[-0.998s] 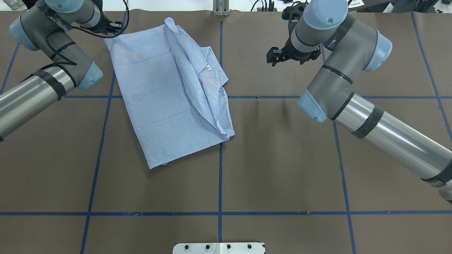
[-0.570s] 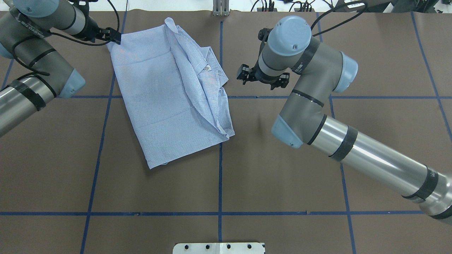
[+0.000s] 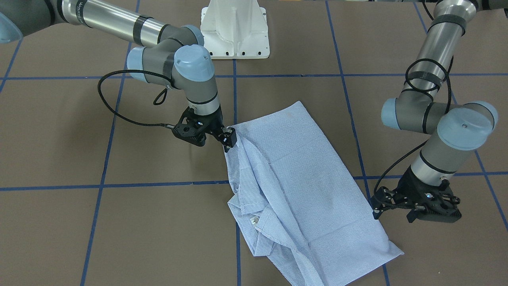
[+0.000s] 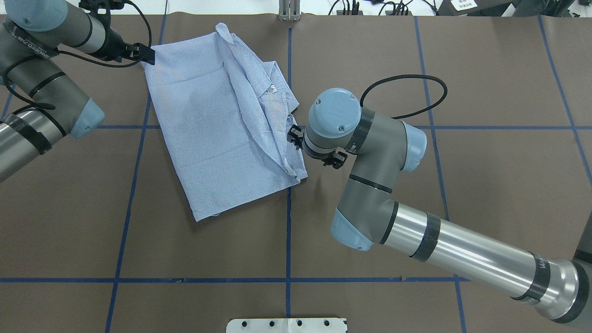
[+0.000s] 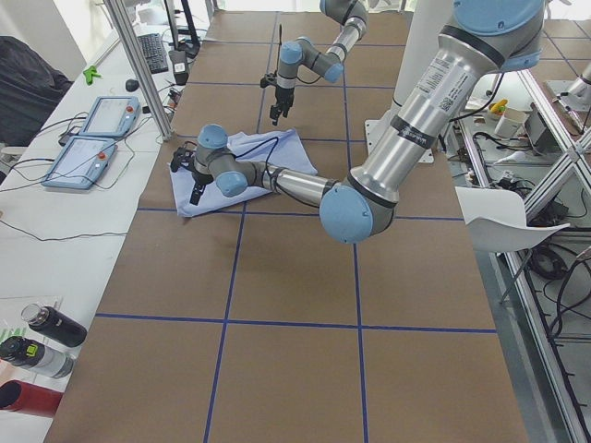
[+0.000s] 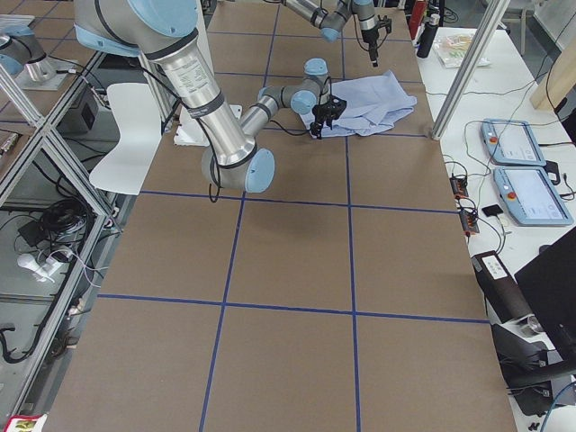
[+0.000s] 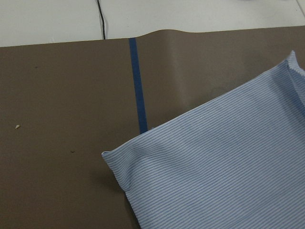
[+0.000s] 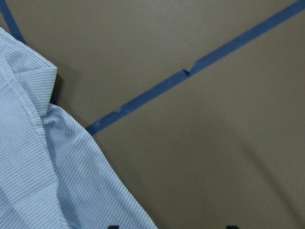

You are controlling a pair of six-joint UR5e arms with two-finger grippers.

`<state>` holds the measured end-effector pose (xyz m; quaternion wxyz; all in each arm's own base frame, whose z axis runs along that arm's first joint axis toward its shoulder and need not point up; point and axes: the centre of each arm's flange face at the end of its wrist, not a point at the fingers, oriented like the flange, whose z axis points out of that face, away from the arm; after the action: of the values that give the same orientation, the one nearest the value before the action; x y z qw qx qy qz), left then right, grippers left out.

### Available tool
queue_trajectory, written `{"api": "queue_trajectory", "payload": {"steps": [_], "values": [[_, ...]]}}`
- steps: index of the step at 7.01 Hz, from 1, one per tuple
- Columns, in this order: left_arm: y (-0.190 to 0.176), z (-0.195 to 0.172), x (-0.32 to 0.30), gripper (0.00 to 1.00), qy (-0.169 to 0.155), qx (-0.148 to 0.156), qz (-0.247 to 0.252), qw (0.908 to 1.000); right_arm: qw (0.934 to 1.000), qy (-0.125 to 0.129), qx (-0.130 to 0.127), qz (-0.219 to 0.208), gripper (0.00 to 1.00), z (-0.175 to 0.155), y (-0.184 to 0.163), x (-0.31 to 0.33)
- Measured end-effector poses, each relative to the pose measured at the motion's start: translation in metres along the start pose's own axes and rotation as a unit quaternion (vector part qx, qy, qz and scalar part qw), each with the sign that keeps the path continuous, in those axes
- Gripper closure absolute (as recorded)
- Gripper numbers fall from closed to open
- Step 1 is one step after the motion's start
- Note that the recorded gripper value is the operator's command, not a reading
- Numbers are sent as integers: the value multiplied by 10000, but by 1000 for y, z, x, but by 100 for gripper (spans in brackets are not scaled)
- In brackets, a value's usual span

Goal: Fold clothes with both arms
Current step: 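Move the right gripper to the folded shirt's collar side, then pull the shirt with the right gripper toward the robot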

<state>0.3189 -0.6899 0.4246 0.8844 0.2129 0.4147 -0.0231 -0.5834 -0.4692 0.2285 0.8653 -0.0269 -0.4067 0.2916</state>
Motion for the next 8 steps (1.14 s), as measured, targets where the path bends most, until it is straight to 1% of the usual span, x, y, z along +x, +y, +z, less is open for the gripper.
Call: {"api": "queue_trajectory", "payload": {"steps": [1,2,3,4,5,6,8], "values": [[1,0,0,0,2,-1,0,10000,9998,36,24,219,28,4,15,0],[2,0,-1,0,-3,-6,-4,10000,9995,65,55,312,30,10,29,1],[3,1,-1,0,-5,-9,-4,10000,9994,83,101,335,37,15,40,3],[3,1,-1,0,-6,-10,-1,10000,9993,81,146,348,50,18,45,3],[3,1,-1,0,-7,-11,0,10000,9992,72,174,355,80,19,47,3],[3,1,-1,0,-7,-11,3,10000,9992,54,186,355,100,18,48,2],[3,1,-1,0,-4,-11,12,10000,9992,22,193,337,100,17,49,0]]}}
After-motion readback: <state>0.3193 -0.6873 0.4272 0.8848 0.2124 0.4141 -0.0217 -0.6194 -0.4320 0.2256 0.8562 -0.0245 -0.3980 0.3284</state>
